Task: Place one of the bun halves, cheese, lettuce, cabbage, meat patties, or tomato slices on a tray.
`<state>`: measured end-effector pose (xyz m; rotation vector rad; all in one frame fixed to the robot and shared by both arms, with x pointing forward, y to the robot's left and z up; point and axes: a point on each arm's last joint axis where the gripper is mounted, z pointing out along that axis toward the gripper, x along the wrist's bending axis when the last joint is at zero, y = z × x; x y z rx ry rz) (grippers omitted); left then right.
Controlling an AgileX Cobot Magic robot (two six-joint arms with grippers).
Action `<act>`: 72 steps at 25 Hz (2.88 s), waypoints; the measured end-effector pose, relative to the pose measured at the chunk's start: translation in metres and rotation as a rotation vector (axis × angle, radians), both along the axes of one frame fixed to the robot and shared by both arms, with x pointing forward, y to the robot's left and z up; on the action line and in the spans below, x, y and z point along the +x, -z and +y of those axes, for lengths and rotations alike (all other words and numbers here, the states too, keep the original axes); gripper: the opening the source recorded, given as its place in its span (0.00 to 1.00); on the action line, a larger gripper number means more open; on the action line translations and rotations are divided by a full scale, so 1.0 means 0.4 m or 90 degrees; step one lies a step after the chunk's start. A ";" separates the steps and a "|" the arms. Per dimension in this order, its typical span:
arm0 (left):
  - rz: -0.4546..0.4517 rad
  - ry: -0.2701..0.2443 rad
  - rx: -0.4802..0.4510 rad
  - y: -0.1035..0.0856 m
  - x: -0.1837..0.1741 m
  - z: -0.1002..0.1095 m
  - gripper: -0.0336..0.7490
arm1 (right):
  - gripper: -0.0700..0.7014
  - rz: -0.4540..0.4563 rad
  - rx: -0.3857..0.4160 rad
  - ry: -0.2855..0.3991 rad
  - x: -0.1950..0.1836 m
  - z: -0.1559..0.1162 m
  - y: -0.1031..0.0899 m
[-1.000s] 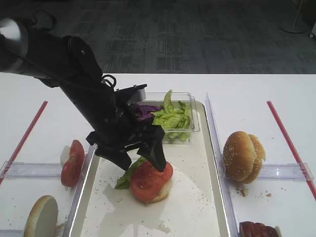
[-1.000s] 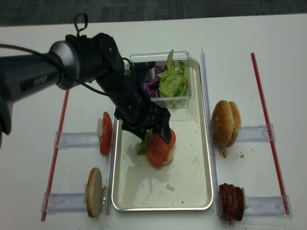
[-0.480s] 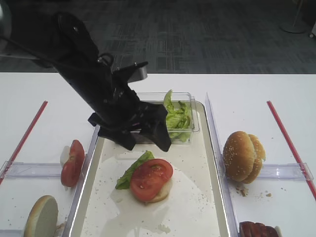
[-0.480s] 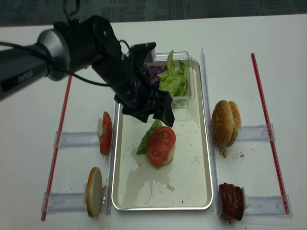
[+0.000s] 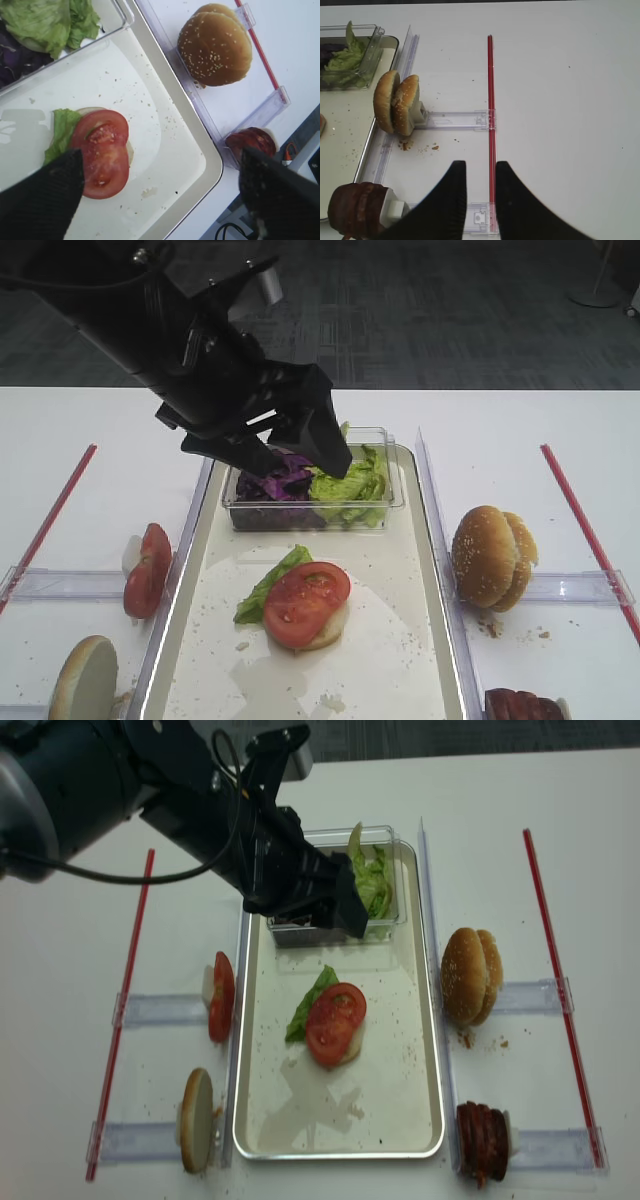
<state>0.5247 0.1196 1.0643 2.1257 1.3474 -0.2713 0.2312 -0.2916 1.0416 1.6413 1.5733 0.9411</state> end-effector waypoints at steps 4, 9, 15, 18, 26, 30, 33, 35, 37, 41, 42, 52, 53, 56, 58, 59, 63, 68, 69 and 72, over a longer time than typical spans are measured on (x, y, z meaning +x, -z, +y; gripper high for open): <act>-0.011 -0.022 0.075 0.012 0.008 0.024 0.78 | 0.34 0.000 0.000 0.000 0.000 0.000 0.000; -0.039 -0.067 0.223 0.029 0.023 0.075 0.78 | 0.34 0.000 -0.001 0.001 0.000 0.000 0.000; -0.058 -0.085 0.336 0.033 0.030 0.115 0.78 | 0.34 0.000 -0.001 0.001 0.000 0.000 0.000; -0.055 -0.091 0.349 0.034 0.030 0.121 0.78 | 0.34 0.000 -0.001 0.001 0.000 0.000 0.000; -0.030 -0.172 0.347 0.034 0.058 0.196 0.78 | 0.34 0.000 -0.001 0.001 0.000 0.000 0.000; -0.001 -0.251 0.351 0.035 0.082 0.293 0.78 | 0.34 0.000 -0.001 0.001 0.000 0.000 0.000; 0.018 -0.307 0.354 0.035 0.091 0.366 0.78 | 0.34 0.000 -0.002 0.000 0.000 0.000 0.000; 0.028 -0.338 0.356 0.035 0.094 0.408 0.78 | 0.34 0.000 -0.002 0.000 0.000 0.000 0.000; 0.036 -0.364 0.357 0.035 0.095 0.446 0.78 | 0.34 0.000 -0.002 0.000 0.000 0.000 0.000; 0.043 -0.384 0.364 0.035 0.094 0.486 0.78 | 0.34 0.000 -0.002 0.000 0.000 0.000 0.000; 0.043 -0.386 0.366 0.035 0.094 0.490 0.78 | 0.34 0.000 -0.002 0.000 0.000 0.000 0.000; 0.091 -0.366 0.395 0.047 0.061 0.494 0.78 | 0.34 0.000 -0.003 0.000 0.000 0.000 0.000; 0.098 -0.364 0.396 0.056 0.048 0.493 0.78 | 0.34 0.000 -0.003 0.000 0.000 0.000 0.000; 0.095 -0.364 0.394 0.067 0.000 0.492 0.78 | 0.34 0.000 -0.003 0.000 0.000 0.000 0.000; 0.095 -0.364 0.393 0.072 -0.039 0.491 0.78 | 0.34 0.000 -0.003 0.000 0.000 0.000 0.000; 0.094 -0.366 0.393 0.072 -0.056 0.490 0.78 | 0.34 0.000 -0.003 0.000 0.000 0.000 0.000; 0.097 -0.368 0.392 0.081 -0.133 0.488 0.78 | 0.34 0.000 -0.003 0.000 0.000 0.000 0.000; 0.068 -0.385 0.380 0.071 -0.241 0.486 0.78 | 0.34 0.000 -0.003 0.000 0.000 0.000 0.000; 0.057 -0.388 0.377 0.067 -0.260 0.485 0.78 | 0.34 0.000 -0.003 0.000 0.000 0.000 0.000; 0.035 -0.397 0.366 0.062 -0.317 0.483 0.78 | 0.34 0.000 -0.003 0.000 0.000 0.000 0.000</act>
